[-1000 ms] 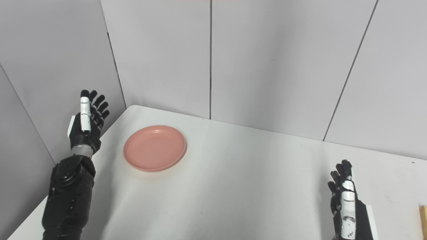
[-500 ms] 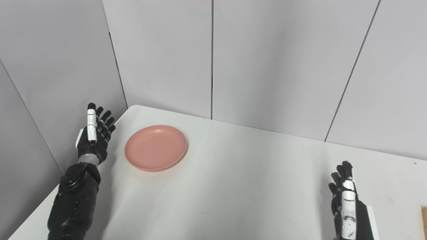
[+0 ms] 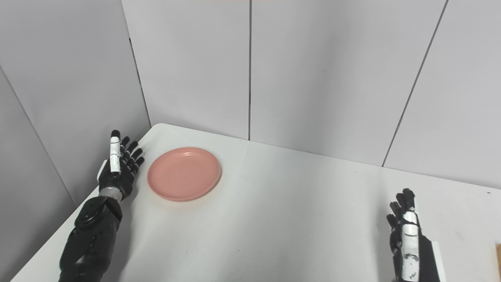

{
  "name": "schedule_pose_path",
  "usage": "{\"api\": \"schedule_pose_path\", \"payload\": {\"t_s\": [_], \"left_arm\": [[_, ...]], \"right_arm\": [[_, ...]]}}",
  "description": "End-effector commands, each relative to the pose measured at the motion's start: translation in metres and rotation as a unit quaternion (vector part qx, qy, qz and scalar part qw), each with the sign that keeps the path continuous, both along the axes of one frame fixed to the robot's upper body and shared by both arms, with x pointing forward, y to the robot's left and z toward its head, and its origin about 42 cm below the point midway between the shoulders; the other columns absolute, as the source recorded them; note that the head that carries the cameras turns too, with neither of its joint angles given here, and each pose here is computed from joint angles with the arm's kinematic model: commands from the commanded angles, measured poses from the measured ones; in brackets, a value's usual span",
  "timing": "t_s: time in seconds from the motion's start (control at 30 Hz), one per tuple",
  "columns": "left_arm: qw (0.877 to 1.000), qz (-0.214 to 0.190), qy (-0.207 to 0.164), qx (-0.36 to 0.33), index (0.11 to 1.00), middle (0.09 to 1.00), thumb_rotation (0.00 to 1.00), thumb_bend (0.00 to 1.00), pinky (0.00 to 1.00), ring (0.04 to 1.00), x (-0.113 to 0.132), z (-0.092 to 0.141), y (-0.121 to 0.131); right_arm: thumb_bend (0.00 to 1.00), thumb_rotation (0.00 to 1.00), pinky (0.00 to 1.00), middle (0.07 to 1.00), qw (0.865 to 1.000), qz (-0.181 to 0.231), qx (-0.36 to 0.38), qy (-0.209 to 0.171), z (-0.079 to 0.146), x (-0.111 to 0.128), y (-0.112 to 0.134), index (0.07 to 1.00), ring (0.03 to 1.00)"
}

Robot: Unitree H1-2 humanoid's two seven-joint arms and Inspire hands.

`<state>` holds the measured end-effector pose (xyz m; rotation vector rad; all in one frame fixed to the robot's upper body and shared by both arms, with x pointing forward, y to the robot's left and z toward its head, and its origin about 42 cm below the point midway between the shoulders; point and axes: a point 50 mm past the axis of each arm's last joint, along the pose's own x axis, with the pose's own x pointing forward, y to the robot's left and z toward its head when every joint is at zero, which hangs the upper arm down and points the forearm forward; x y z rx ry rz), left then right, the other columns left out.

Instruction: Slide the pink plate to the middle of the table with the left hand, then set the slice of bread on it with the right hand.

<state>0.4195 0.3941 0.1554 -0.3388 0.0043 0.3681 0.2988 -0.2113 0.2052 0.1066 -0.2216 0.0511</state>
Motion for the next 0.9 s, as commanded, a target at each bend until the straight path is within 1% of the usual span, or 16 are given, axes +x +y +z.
{"api": "schedule_pose_path", "payload": {"t_s": [0.0,0.17,0.3,0.37,0.5,0.53,0.6,0.73,0.83,0.87], "left_arm": [[0.999,-0.016,-0.033,0.014,0.966,0.964,0.93,0.78,1.0,0.963,0.013,0.023,-0.002],[0.999,-0.042,-0.021,0.002,0.955,0.956,0.92,0.77,0.99,0.962,0.017,0.017,-0.018],[0.998,-0.061,-0.017,-0.002,0.98,0.983,0.93,0.75,1.0,0.984,0.02,0.012,-0.028],[0.998,-0.068,-0.01,-0.002,0.992,0.992,0.94,0.75,1.0,0.993,0.02,0.01,-0.032],[0.997,-0.073,0.005,0.003,0.981,0.974,0.96,0.75,0.97,0.97,0.02,0.008,-0.037],[0.997,-0.077,0.007,0.004,0.984,0.976,0.97,0.75,0.98,0.971,0.02,0.006,-0.038],[0.997,-0.082,0.012,0.004,0.977,0.968,0.95,0.79,1.0,0.976,0.021,0.003,-0.041],[0.996,-0.092,0.01,0.007,0.954,0.951,0.93,0.79,0.96,0.951,0.02,-0.003,-0.05],[0.995,-0.104,0.002,0.012,0.951,0.953,0.96,0.78,0.96,0.949,0.018,-0.005,-0.06],[0.994,-0.105,0.001,0.012,0.934,0.942,0.95,0.78,0.95,0.937,0.018,-0.006,-0.063]], "right_arm": [[0.63,1.0,1.0,1.0,0.999,0.005,0.004,-0.032,0.017,0.001,0.004,1.0,1.0],[0.64,1.0,1.0,1.0,0.999,0.003,0.002,-0.032,0.018,0.001,0.004,1.0,1.0],[0.66,1.0,1.0,1.0,1.0,0.001,-0.002,-0.03,0.019,0.0,0.004,1.0,1.0],[0.67,1.0,1.0,1.0,1.0,-0.001,-0.004,-0.029,0.019,-0.001,0.004,1.0,1.0],[0.67,1.0,1.0,1.0,1.0,0.0,-0.002,-0.028,0.019,0.0,0.004,1.0,1.0],[0.67,1.0,1.0,1.0,1.0,0.001,-0.001,-0.028,0.019,0.0,0.004,1.0,1.0],[0.64,1.0,1.0,1.0,1.0,0.003,0.004,-0.031,0.019,0.0,0.004,1.0,1.0],[0.65,1.0,1.0,1.0,1.0,0.001,0.003,-0.029,0.017,0.0,0.003,1.0,1.0],[0.65,1.0,1.0,1.0,1.0,0.0,0.001,-0.03,0.014,0.001,0.002,1.0,1.0],[0.65,1.0,1.0,1.0,1.0,0.001,0.001,-0.029,0.014,0.001,0.002,1.0,1.0]]}}
